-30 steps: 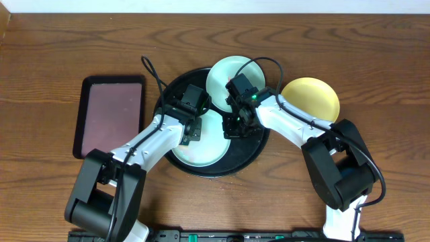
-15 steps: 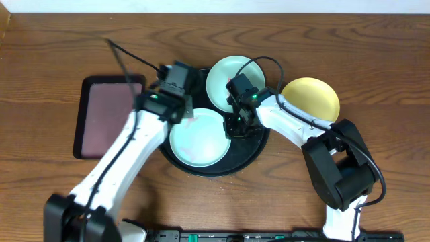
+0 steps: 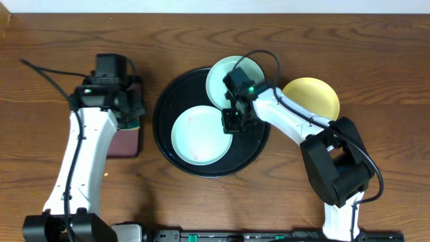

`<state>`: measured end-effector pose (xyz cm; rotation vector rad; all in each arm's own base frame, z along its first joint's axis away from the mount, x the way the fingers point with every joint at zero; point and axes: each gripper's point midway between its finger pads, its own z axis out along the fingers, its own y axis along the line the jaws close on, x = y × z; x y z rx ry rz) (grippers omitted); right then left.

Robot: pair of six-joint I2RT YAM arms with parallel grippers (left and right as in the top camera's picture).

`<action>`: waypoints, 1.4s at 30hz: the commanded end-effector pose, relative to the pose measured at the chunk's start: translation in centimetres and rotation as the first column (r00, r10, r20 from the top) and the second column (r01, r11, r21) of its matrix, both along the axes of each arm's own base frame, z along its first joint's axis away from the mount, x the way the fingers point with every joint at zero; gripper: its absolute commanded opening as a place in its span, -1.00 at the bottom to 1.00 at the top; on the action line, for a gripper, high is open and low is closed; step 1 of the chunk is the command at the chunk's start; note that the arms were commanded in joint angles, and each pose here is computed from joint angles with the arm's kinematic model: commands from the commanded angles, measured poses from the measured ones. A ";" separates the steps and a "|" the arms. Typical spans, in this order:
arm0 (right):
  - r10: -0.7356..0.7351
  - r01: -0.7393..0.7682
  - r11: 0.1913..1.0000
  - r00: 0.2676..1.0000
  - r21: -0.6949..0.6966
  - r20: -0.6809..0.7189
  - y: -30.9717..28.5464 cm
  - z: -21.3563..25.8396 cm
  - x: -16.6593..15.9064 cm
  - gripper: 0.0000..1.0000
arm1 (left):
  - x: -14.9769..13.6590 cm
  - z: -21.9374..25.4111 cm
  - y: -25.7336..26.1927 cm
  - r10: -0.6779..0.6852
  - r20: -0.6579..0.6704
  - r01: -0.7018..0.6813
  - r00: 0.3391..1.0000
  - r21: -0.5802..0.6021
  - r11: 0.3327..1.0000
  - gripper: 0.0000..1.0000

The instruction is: Clean dirty plates on tray and stack at the side

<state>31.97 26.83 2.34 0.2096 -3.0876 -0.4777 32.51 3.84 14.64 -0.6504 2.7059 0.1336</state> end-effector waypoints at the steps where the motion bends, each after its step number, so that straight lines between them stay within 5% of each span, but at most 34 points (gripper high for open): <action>1: 0.101 -0.093 0.994 0.985 -0.066 0.139 0.8 2.9 2.1 -0.98 | 0.1 0.1 1.6 0.021 -0.002 -0.021 1.000 -0.001 1.000 -0.85; 9: 0.225 -0.074 0.931 0.886 -0.357 0.405 0.4 9.0 3.9 -0.98 | -0.3 0.1 3.4 0.076 -0.001 -0.076 0.997 0.001 0.997 -0.85; 17: 0.406 0.075 0.800 0.662 -0.595 0.630 1.2 16.1 3.4 -0.98 | -0.3 0.1 3.5 0.078 -0.002 -0.078 0.997 0.001 0.997 -0.85; 30: 0.603 0.422 0.604 0.313 -0.676 0.734 3.1 25.1 -0.3 -0.98 | -0.3 0.1 3.5 0.078 -0.002 -0.078 0.997 0.001 0.997 -0.86; 36: 0.598 0.499 0.589 0.260 -0.636 0.758 2.9 26.9 -0.6 -0.98 | -0.3 0.1 3.5 0.078 -0.002 -0.078 0.997 0.001 0.997 -0.85; 42: 0.579 0.416 0.633 0.307 -0.654 0.755 3.5 25.2 -0.3 -0.98 | -0.3 0.1 3.5 0.078 -0.003 -0.078 0.997 0.001 0.997 -0.85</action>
